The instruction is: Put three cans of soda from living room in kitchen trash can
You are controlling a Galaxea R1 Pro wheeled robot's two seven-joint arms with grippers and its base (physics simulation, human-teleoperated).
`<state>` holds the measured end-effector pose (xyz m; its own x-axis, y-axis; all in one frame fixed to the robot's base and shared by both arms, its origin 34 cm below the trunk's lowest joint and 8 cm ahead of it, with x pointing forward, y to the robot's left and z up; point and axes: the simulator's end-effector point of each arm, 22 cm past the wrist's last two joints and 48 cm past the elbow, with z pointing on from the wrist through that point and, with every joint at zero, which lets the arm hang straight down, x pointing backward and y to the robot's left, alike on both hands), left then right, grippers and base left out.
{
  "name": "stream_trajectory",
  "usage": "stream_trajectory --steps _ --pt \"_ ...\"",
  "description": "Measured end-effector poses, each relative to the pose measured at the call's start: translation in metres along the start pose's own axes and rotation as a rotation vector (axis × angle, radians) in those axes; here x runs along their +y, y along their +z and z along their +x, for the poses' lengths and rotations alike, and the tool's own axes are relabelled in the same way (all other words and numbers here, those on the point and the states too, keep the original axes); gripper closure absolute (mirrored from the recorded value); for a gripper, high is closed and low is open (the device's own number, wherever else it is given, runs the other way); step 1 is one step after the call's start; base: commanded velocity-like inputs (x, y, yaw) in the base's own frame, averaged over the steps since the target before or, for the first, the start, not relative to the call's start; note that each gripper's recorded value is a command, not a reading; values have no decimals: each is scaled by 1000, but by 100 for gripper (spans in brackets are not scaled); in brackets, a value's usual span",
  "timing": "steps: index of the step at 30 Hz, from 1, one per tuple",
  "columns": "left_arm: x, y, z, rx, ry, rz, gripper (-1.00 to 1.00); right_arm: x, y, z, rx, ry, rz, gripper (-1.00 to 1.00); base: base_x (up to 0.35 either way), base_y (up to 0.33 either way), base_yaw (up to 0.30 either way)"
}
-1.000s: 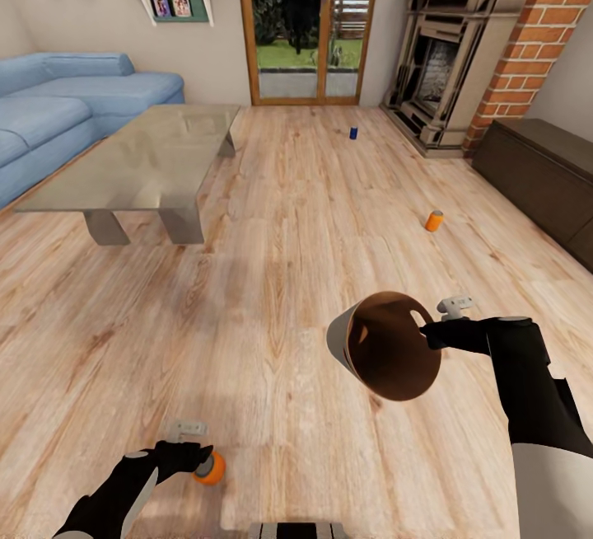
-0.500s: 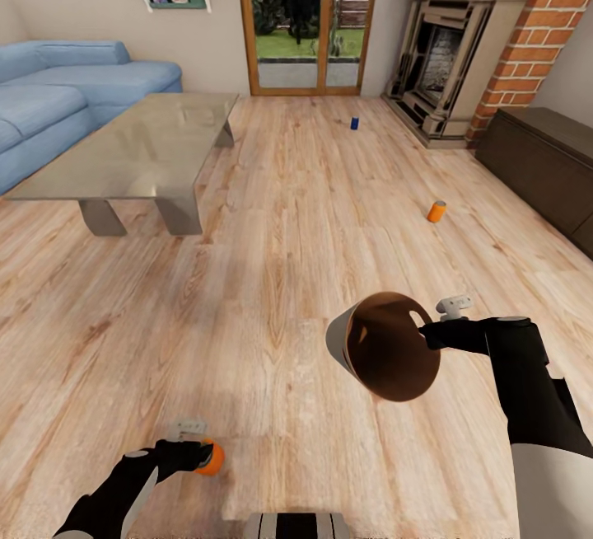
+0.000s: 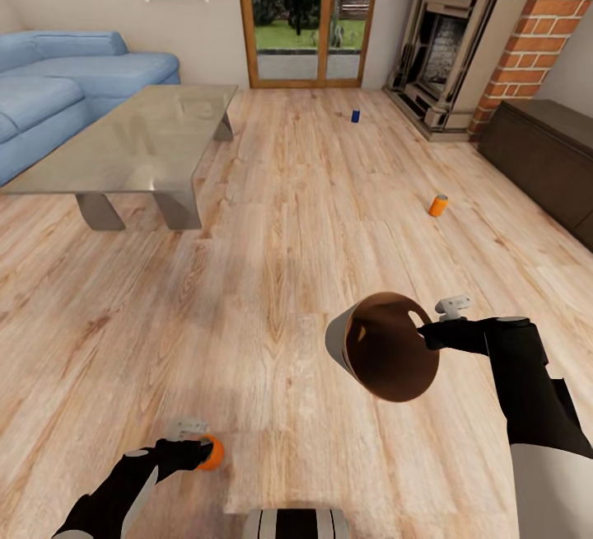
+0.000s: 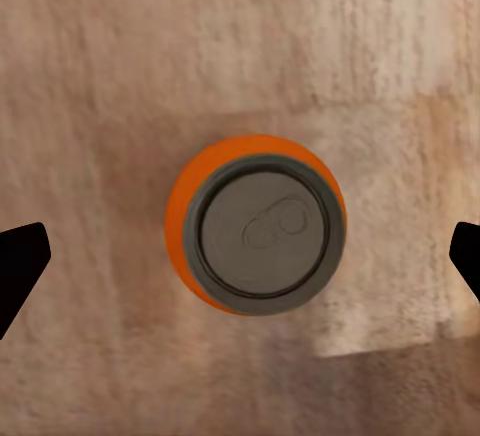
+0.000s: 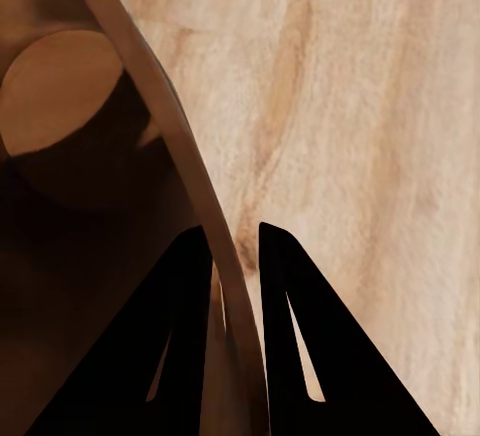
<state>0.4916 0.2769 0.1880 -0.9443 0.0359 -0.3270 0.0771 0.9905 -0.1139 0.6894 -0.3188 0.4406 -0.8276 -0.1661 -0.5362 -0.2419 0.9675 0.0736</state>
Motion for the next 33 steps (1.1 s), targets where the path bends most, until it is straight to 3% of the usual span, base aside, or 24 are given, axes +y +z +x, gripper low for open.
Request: stream_trajectory --steps 13,19,33 --pt "1 6 7 7 -1 1 -100 3 6 5 1 -7 -4 100 10 0 0" --pt "1 6 6 6 -1 1 -100 12 9 4 9 -36 -14 100 127 0 0" --pt "1 6 5 1 0 -1 -100 14 10 4 9 -42 -16 100 98 0 0"
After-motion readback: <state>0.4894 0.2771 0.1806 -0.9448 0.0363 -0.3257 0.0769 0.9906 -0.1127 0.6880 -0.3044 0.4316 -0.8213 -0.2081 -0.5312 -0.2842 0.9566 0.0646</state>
